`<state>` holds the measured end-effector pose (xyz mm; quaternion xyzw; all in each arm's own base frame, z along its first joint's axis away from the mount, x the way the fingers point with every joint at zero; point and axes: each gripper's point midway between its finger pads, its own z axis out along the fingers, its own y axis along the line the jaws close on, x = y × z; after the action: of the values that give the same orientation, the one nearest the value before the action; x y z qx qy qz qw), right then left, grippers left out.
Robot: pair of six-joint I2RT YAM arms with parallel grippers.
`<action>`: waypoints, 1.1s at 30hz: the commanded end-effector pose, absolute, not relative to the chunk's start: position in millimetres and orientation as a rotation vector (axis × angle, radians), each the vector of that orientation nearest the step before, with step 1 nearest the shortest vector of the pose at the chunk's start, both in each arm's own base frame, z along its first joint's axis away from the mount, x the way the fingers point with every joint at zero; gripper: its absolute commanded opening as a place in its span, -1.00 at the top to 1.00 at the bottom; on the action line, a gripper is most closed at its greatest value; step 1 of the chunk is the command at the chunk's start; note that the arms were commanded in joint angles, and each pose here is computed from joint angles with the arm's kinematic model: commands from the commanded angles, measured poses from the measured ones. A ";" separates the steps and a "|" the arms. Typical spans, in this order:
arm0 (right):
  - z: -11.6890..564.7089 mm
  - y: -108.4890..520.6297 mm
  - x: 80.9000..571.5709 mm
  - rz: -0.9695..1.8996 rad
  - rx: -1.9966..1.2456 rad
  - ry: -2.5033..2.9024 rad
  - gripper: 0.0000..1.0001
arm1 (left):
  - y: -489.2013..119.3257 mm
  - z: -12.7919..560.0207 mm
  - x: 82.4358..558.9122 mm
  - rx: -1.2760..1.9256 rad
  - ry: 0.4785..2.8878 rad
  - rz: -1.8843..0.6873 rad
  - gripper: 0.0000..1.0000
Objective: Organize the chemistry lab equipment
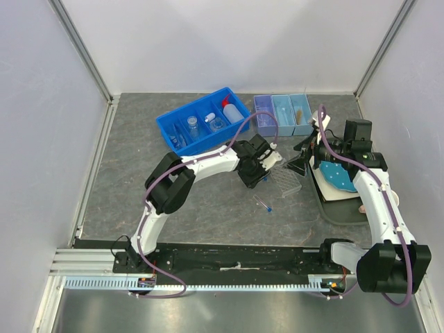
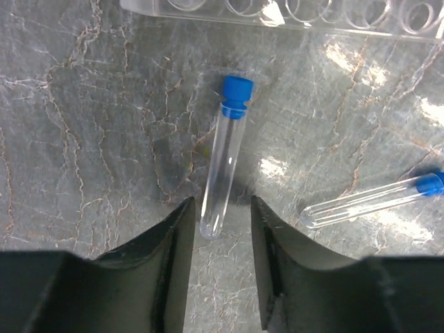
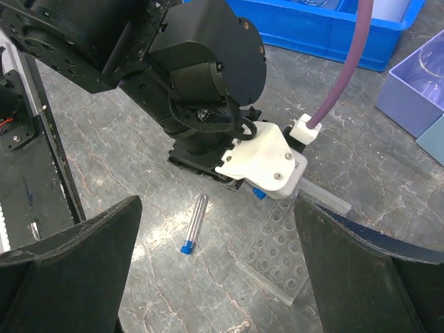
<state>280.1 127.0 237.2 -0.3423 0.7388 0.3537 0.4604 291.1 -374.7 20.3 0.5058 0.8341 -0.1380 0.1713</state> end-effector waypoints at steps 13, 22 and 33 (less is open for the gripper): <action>248.7 133.2 271.2 0.916 -0.900 1.715 -0.96 | -335.9 34.6 295.1 1.256 2.346 -0.186 0.95; 241.5 159.8 227.4 1.472 -0.851 1.622 -0.96 | -335.4 99.3 237.0 0.960 2.200 -0.652 0.96; 197.9 187.4 230.7 1.410 -0.930 1.808 -0.69 | -371.9 162.5 185.1 0.737 1.942 -1.157 0.96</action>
<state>227.5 177.9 200.4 -0.3363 0.6961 0.5416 0.3303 184.8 -341.4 106.5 0.3330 0.8087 -0.3567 0.3285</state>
